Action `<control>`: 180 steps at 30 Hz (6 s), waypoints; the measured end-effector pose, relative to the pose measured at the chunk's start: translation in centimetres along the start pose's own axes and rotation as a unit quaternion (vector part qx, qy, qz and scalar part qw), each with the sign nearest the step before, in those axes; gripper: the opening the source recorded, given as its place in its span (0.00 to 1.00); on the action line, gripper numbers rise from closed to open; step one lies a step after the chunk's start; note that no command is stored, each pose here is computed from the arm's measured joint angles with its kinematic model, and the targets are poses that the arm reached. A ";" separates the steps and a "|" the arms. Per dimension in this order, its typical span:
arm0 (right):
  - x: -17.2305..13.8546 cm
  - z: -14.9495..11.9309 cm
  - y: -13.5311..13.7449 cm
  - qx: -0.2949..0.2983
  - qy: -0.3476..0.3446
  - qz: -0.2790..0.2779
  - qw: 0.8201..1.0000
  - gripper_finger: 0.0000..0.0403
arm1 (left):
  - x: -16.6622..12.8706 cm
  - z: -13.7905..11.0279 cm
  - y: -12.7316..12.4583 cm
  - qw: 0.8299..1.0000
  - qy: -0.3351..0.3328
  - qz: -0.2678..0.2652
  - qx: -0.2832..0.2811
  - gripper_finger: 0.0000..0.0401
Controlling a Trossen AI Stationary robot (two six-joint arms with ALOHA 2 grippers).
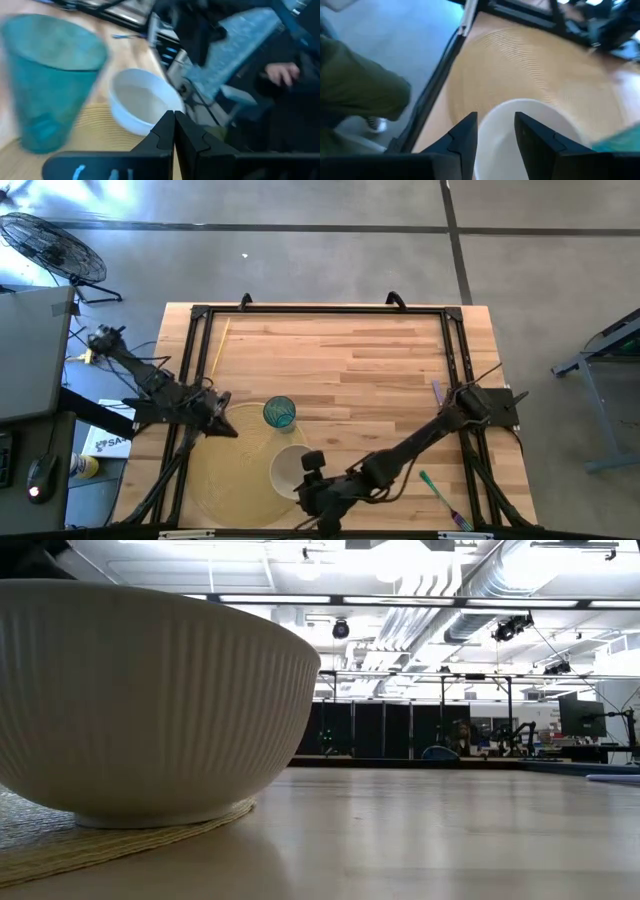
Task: Pick & Place Utensil
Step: Put the white bowl in the middle of the woven mat
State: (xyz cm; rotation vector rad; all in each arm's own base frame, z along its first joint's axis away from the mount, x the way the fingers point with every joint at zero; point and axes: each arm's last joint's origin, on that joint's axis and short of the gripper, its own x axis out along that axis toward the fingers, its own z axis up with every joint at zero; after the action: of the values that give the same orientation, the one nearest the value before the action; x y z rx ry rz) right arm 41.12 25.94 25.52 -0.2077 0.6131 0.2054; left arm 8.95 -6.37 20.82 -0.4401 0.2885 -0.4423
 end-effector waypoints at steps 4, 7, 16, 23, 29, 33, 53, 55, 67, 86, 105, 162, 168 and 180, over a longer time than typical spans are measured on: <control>-1.7 0.4 0.6 -0.014 -0.004 -0.052 0.999 0.31 | 1.0 -0.9 -1.7 0.998 0.026 -0.043 0.026 0.00; -2.4 0.4 0.9 -0.019 -0.002 -0.087 0.996 0.31 | 2.0 -1.7 -3.3 0.995 0.038 -0.076 0.055 0.00; -2.7 0.2 1.2 -0.010 0.000 -0.118 0.993 0.31 | 5.1 -3.4 -7.4 0.985 0.044 -0.117 0.123 0.00; -2.8 0.3 1.1 -0.008 -0.006 -0.141 0.990 0.31 | 10.1 -3.0 -11.5 0.977 0.077 -0.094 0.174 0.00; -5.0 0.6 1.4 0.030 -0.001 -0.131 0.991 0.31 | 14.4 -2.1 -13.9 0.968 0.106 -0.003 0.228 0.00; -7.6 0.1 1.9 0.068 0.035 -0.125 0.989 0.31 | 16.9 -0.6 -13.5 0.967 0.126 0.048 0.218 0.00; -8.1 -5.5 5.3 0.140 0.106 -0.169 0.970 0.31 | 24.9 -0.2 -8.8 0.958 0.186 0.127 0.176 0.49; -8.0 -5.7 5.3 0.139 0.110 -0.171 0.969 0.31 | 25.1 -0.1 -8.9 0.958 0.190 0.133 0.167 0.54; -7.7 -5.4 4.9 0.144 0.103 -0.173 0.969 0.31 | 24.2 -1.6 -7.8 0.946 0.240 0.171 0.132 0.59; -7.6 -5.1 4.9 0.153 0.094 -0.167 0.969 0.31 | 23.5 -2.4 -7.2 0.913 0.315 0.157 0.207 0.32; -7.6 -5.1 4.8 0.150 0.086 -0.178 0.969 0.31 | 23.6 -2.4 -7.4 0.896 0.330 0.114 0.274 0.21; -7.2 -4.9 3.9 0.158 0.085 -0.189 0.965 0.31 | 17.2 -5.1 -13.8 0.832 0.408 0.245 0.287 0.01; -7.1 -4.7 4.0 0.170 0.076 -0.182 0.966 0.31 | 15.9 -6.0 -14.5 0.840 0.373 0.285 0.271 0.01; -6.9 -4.3 4.2 0.182 0.058 -0.173 0.966 0.31 | 14.2 -7.1 -12.6 0.884 0.319 0.291 0.180 0.01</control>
State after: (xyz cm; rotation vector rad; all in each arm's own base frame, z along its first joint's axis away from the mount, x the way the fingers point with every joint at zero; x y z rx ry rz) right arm 32.20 27.98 25.66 0.0315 0.7083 -0.2579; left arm 14.28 -25.74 18.07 0.1843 0.9330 -0.0243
